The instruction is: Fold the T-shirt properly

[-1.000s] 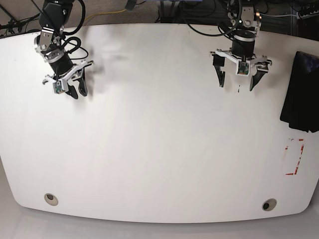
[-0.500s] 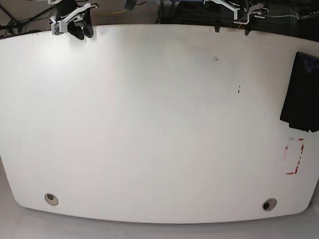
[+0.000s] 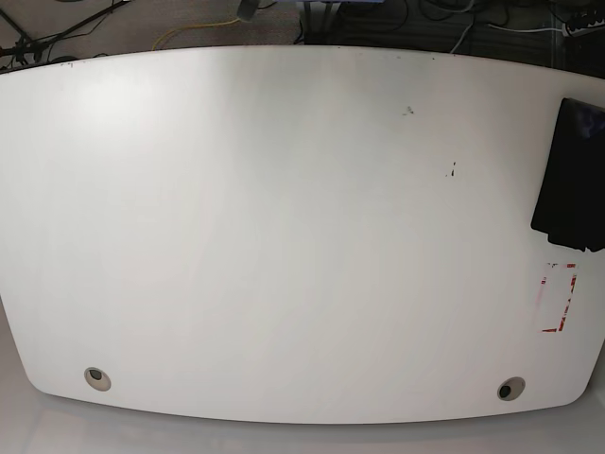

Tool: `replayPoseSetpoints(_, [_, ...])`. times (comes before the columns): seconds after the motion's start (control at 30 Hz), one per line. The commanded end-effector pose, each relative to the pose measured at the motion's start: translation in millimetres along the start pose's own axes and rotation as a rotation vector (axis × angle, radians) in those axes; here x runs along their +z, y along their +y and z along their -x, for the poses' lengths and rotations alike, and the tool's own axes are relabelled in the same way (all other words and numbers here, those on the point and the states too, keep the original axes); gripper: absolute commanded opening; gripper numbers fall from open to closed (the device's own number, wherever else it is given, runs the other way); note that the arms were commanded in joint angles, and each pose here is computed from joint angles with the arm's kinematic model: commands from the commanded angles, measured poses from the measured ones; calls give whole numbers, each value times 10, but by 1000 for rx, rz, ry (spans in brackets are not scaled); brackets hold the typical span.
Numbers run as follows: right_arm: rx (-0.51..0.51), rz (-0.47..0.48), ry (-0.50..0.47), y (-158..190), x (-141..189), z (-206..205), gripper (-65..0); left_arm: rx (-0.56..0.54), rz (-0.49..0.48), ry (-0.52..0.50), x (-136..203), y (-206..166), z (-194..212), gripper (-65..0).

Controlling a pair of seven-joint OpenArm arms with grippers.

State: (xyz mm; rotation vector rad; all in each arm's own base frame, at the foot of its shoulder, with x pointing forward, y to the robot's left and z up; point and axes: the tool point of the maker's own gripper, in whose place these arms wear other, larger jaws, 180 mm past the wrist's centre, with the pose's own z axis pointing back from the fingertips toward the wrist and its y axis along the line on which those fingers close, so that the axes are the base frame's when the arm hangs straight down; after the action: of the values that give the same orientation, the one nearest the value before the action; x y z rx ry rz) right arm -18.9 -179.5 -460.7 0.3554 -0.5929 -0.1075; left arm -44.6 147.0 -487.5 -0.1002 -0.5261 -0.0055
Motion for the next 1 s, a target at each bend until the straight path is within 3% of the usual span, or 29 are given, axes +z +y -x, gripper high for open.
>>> replayPoseSetpoints(0.0, [-6, -1, 56, -52, -92, 238, -471, 5, 1, 31, -222, 57, 157, -211])
replayPoseSetpoints(0.27, [-73, 17, 208, -303, -699, 687, -471, 60, -39, 200, -816, 230, 649, -215])
replayPoseSetpoints(0.5, [-77, 35, 249, -438, -1154, 769, -471, 112, -68, 336, -1265, 329, 809, -215])
replayPoseSetpoints(0.77, [19, 107, 330, -584, -1479, 753, -468, 131, -80, 370, -1491, 379, 676, -212])
replayPoseSetpoints(0.97, [99, 132, 351, -649, -1588, 651, -466, 107, -189, 374, -1585, 574, 553, -214])
